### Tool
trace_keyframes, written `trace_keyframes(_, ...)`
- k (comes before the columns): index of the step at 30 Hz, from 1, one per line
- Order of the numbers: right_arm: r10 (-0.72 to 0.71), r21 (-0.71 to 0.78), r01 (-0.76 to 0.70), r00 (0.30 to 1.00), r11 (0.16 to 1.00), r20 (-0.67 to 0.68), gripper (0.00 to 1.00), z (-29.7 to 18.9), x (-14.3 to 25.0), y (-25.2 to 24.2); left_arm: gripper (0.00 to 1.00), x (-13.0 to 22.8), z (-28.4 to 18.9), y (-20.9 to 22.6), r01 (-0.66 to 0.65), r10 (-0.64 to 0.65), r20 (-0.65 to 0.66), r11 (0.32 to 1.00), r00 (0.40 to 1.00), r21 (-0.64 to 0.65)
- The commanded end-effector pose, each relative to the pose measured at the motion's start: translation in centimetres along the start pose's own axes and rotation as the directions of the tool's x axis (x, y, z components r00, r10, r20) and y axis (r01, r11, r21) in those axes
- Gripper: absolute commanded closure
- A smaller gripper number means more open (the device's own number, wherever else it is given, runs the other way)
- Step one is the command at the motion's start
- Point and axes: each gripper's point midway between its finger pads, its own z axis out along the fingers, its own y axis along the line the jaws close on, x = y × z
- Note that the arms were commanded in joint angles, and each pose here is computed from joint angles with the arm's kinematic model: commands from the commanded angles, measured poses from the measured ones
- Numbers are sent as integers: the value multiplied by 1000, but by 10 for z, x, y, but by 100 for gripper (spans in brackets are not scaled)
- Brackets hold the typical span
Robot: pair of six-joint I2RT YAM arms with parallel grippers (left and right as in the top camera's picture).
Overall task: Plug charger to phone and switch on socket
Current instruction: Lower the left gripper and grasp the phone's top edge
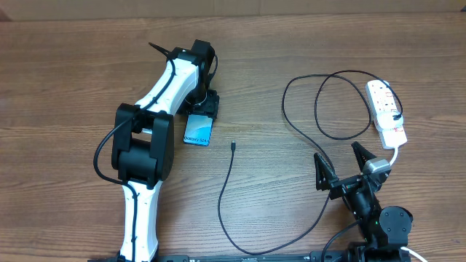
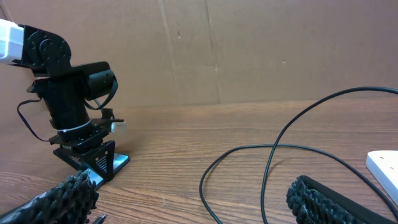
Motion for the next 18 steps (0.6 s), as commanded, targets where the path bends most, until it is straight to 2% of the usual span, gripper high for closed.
trace_keyframes(1,-15,39,14,1000,999,24,0,0,-3,-7,35,8,17,12,-12,9,-40,998,999,-61)
trace_keyframes(4,-18,113,13,999,993,45,0,-1,-7,-20,32,10,17,11,-13,10,-50,998,999,-57)
trace_keyframes(6,-22,117,15,998,993,57,0,-2,-11,-20,24,14,16,11,-13,10,-65,998,998,-56)
trace_keyframes(9,-19,114,11,998,993,68,0,-2,-13,-20,22,22,16,10,-14,9,-96,999,995,-50)
trace_keyframes(11,-18,115,10,998,993,66,0,-2,-13,-20,12,27,15,11,-15,9,-118,999,993,-51)
trace_keyframes(13,-18,115,10,998,993,65,0,-2,-12,-20,8,31,15,11,-16,8,-134,998,991,-54)
trace_keyframes(14,-18,115,10,998,993,65,0,-2,-13,-20,9,31,15,12,-16,8,-136,998,991,-54)
trace_keyframes(16,-17,114,10,998,993,65,0,-2,-13,-20,22,30,15,11,-15,8,-131,999,991,-52)
trace_keyframes(18,-18,114,10,998,993,66,0,-2,-13,-20,26,28,15,11,-14,8,-122,999,992,-50)
